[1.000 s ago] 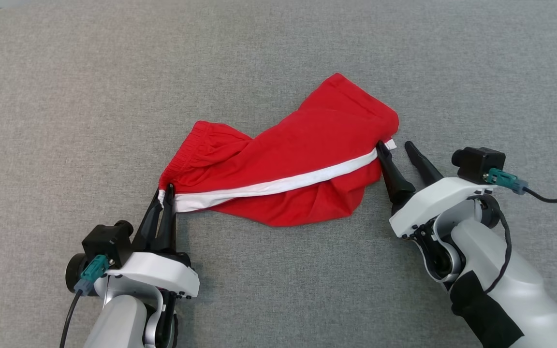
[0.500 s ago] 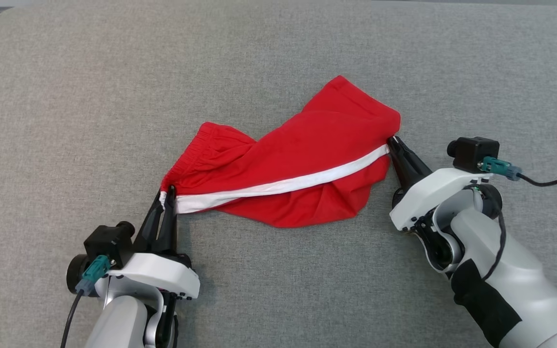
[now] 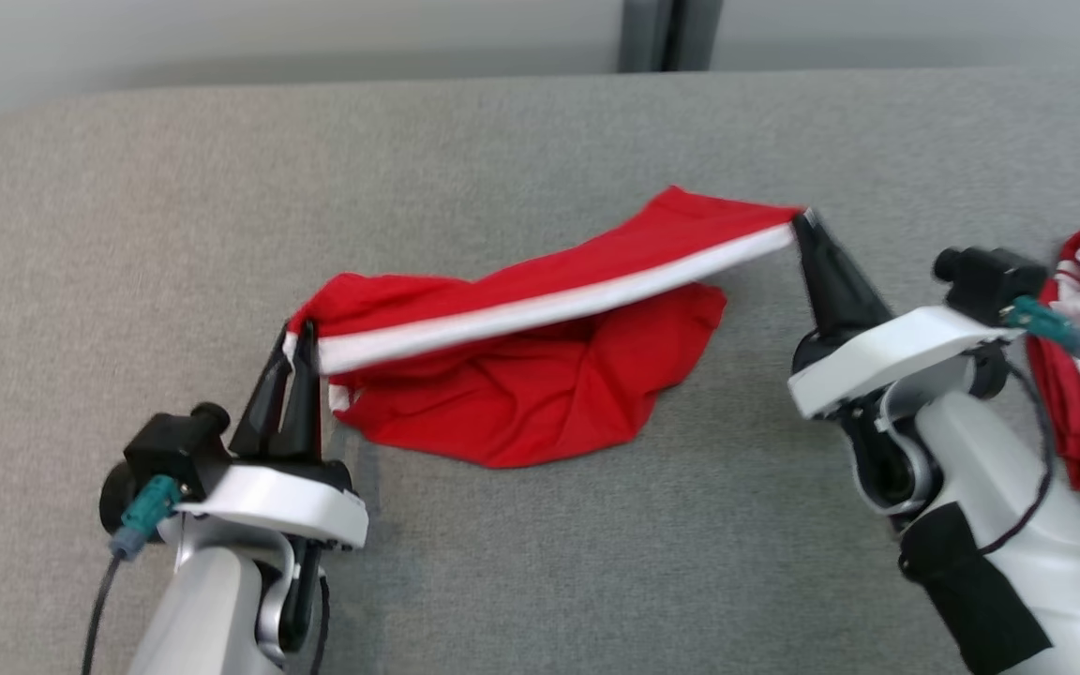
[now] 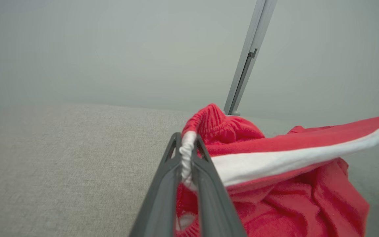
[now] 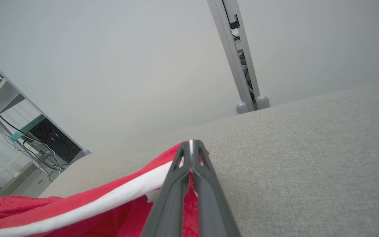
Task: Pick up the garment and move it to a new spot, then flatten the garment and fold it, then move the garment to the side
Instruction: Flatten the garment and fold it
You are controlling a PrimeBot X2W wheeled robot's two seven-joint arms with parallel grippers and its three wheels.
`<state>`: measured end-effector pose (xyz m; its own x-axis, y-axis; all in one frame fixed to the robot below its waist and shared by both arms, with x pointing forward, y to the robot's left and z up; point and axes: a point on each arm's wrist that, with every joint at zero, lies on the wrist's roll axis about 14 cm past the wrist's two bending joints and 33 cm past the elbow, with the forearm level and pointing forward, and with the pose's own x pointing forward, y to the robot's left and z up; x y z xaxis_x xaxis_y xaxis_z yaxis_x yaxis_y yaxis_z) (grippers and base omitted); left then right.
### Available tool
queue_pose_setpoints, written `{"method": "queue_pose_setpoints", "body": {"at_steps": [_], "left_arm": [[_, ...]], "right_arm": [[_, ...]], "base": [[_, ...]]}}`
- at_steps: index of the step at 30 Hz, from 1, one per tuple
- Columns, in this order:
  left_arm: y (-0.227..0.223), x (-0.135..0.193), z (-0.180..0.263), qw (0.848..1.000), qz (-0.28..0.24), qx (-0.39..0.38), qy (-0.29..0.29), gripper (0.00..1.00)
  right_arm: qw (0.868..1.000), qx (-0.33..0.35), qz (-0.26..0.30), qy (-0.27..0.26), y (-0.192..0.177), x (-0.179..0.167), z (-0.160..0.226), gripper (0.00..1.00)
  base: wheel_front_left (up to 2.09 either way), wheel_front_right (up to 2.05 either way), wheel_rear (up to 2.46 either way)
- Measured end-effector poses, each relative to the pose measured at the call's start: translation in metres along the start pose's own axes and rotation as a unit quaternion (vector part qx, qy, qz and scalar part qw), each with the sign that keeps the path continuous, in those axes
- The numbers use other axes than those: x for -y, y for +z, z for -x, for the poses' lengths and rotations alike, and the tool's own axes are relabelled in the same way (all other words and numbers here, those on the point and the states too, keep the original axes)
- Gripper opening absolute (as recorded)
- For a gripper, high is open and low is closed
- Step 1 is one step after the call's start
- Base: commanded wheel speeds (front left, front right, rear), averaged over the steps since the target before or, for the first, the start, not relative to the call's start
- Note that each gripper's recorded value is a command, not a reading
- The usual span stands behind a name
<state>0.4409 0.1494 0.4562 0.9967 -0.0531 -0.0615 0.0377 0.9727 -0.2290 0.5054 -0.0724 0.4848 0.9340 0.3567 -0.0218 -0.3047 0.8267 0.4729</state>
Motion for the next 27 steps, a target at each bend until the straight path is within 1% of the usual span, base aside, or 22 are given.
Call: {"method": "queue_pose_setpoints", "body": {"at_steps": [2, 5, 8, 9, 11, 13, 14, 15, 17, 21, 24, 27], "left_arm": [[0.021, 0.008, -0.006, 0.999, -0.003, 0.03, -0.016, 0.0], [0.058, 0.025, -0.015, 0.996, -0.015, 0.079, -0.045, 0.0], [0.087, 0.04, -0.024, 0.99, -0.027, 0.115, -0.077, 0.0], [0.096, 0.047, -0.029, 0.987, -0.042, 0.124, -0.093, 0.0], [0.116, 0.058, -0.042, 0.981, -0.058, 0.143, -0.114, 0.0], [0.134, 0.068, -0.058, 0.975, -0.085, 0.153, -0.133, 0.0], [0.144, 0.073, -0.068, 0.972, -0.098, 0.161, -0.139, 0.0], [0.154, 0.077, -0.078, 0.968, -0.122, 0.167, -0.145, 0.0], [0.173, 0.084, -0.099, 0.963, -0.131, 0.181, -0.15, 0.0], [0.194, 0.09, -0.142, 0.956, -0.161, 0.194, -0.148, 0.0], [0.203, 0.085, -0.172, 0.955, -0.165, 0.208, -0.135, 0.0], [0.19, 0.081, -0.194, 0.958, -0.156, 0.201, -0.131, 0.0]], "right_arm": [[0.999, 0.045, 0.008, 0.007, 0.033, -0.005, 0.003, 0.0], [0.993, 0.111, 0.025, 0.023, 0.084, -0.016, 0.012, 0.0], [0.982, 0.179, 0.044, 0.038, 0.138, -0.028, 0.023, 0.0], [0.978, 0.199, 0.054, 0.043, 0.155, -0.032, 0.027, 0.0], [0.97, 0.222, 0.082, 0.048, 0.18, -0.034, 0.032, 0.0], [0.963, 0.238, 0.114, 0.049, 0.201, -0.034, 0.03, 0.0], [0.96, 0.243, 0.132, 0.049, 0.21, -0.033, 0.026, 0.0], [0.956, 0.249, 0.143, 0.051, 0.219, -0.034, 0.021, 0.0], [0.95, 0.258, 0.167, 0.051, 0.235, -0.033, 0.007, 0.0], [0.939, 0.27, 0.21, 0.044, 0.259, -0.027, -0.026, 0.0], [0.932, 0.279, 0.228, 0.033, 0.271, -0.018, -0.048, 0.0], [0.932, 0.276, 0.234, 0.021, 0.265, -0.004, -0.065, 0.0]], "base": [[0.0, 0.0, 0.0], [0.0, 0.0, 0.0], [0.0, 0.0, 0.0], [0.0, 0.0, 0.0], [0.0, 0.0, 0.0], [0.0, 0.0, 0.0], [0.0, 0.0, 0.0], [0.0, 0.0, 0.0], [0.0, 0.0, 0.0], [0.0, 0.0, 0.0], [0.0, 0.0, 0.0], [0.0, 0.0, 0.0]]}}
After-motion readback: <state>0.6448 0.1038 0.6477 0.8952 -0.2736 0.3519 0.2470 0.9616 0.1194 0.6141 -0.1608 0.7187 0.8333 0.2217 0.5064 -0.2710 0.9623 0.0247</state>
